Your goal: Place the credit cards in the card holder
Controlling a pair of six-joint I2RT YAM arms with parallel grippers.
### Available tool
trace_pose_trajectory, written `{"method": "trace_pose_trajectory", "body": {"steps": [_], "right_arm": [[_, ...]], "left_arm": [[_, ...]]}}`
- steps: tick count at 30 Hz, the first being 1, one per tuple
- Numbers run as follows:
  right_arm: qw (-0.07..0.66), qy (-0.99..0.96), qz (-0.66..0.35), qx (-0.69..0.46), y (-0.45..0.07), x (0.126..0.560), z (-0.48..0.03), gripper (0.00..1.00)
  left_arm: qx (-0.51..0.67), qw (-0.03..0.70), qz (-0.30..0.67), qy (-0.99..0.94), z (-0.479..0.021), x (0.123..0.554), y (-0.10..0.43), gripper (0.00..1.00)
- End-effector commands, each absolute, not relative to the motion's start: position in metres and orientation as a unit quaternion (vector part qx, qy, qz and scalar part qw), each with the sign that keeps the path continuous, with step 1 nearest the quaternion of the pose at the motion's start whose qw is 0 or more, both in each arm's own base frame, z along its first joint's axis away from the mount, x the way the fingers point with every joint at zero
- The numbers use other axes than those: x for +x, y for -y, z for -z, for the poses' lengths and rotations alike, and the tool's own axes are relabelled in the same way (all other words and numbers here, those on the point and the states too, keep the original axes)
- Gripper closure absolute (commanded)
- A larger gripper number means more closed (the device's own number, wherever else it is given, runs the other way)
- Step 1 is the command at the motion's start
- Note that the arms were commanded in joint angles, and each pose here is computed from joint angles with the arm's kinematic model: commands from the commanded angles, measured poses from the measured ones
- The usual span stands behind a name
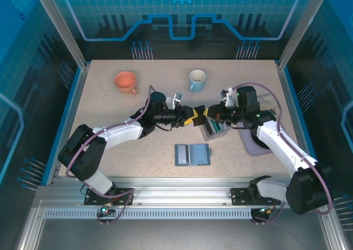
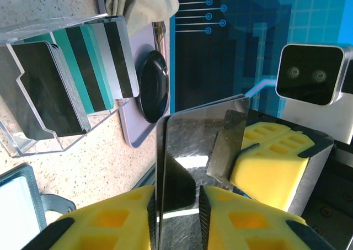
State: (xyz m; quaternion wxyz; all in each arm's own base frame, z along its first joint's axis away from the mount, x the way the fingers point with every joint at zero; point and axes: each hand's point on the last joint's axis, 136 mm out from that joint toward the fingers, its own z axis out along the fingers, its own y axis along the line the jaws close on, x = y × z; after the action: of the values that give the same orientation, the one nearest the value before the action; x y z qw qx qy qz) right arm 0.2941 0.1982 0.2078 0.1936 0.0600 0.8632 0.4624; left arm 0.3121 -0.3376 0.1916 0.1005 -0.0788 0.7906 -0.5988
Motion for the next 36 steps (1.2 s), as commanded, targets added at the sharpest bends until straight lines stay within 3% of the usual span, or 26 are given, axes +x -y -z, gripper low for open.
{"method": "trace_pose_trajectory", "body": {"steps": [1, 7, 13, 16, 19, 21, 22, 25, 27, 30, 36], "right_arm": [[0.176, -0.865, -0.463, 0.075, -0.194, 0.290, -0.194, 1.00], [0.170, -0.864, -0.467, 0.075, -0.194, 0.290, -0.190, 0.96], [0.169, -0.856, -0.483, 0.070, -0.198, 0.291, -0.195, 0.70], [0.164, -0.848, -0.500, 0.063, -0.203, 0.293, -0.198, 0.65], [0.157, -0.837, -0.521, 0.057, -0.210, 0.295, -0.204, 0.66], [0.157, -0.833, -0.528, 0.054, -0.211, 0.296, -0.207, 0.81], [0.160, -0.831, -0.529, 0.054, -0.211, 0.297, -0.209, 0.83], [0.162, -0.832, -0.528, 0.056, -0.211, 0.298, -0.210, 0.91], [0.162, -0.832, -0.528, 0.055, -0.211, 0.299, -0.210, 0.95], [0.158, -0.830, -0.532, 0.053, -0.213, 0.299, -0.210, 0.94], [0.151, -0.824, -0.544, 0.051, -0.216, 0.300, -0.210, 0.94]], "left_arm": [[-0.062, 0.114, 0.613, -0.780, -0.208, 0.309, 0.334, 0.76], [-0.057, 0.119, 0.616, -0.776, -0.213, 0.308, 0.334, 0.87], [-0.052, 0.120, 0.630, -0.766, -0.221, 0.306, 0.335, 0.99], [-0.051, 0.120, 0.634, -0.762, -0.223, 0.305, 0.335, 1.00], [-0.047, 0.120, 0.643, -0.755, -0.229, 0.305, 0.336, 1.00], [-0.047, 0.120, 0.647, -0.752, -0.231, 0.305, 0.337, 1.00], [-0.047, 0.120, 0.648, -0.751, -0.232, 0.305, 0.337, 1.00], [-0.053, 0.117, 0.648, -0.751, -0.231, 0.306, 0.337, 0.90], [-0.054, 0.117, 0.653, -0.746, -0.234, 0.306, 0.337, 0.76], [-0.050, 0.118, 0.665, -0.736, -0.240, 0.306, 0.338, 0.66], [-0.041, 0.111, 0.681, -0.723, -0.248, 0.306, 0.342, 0.59]]}}
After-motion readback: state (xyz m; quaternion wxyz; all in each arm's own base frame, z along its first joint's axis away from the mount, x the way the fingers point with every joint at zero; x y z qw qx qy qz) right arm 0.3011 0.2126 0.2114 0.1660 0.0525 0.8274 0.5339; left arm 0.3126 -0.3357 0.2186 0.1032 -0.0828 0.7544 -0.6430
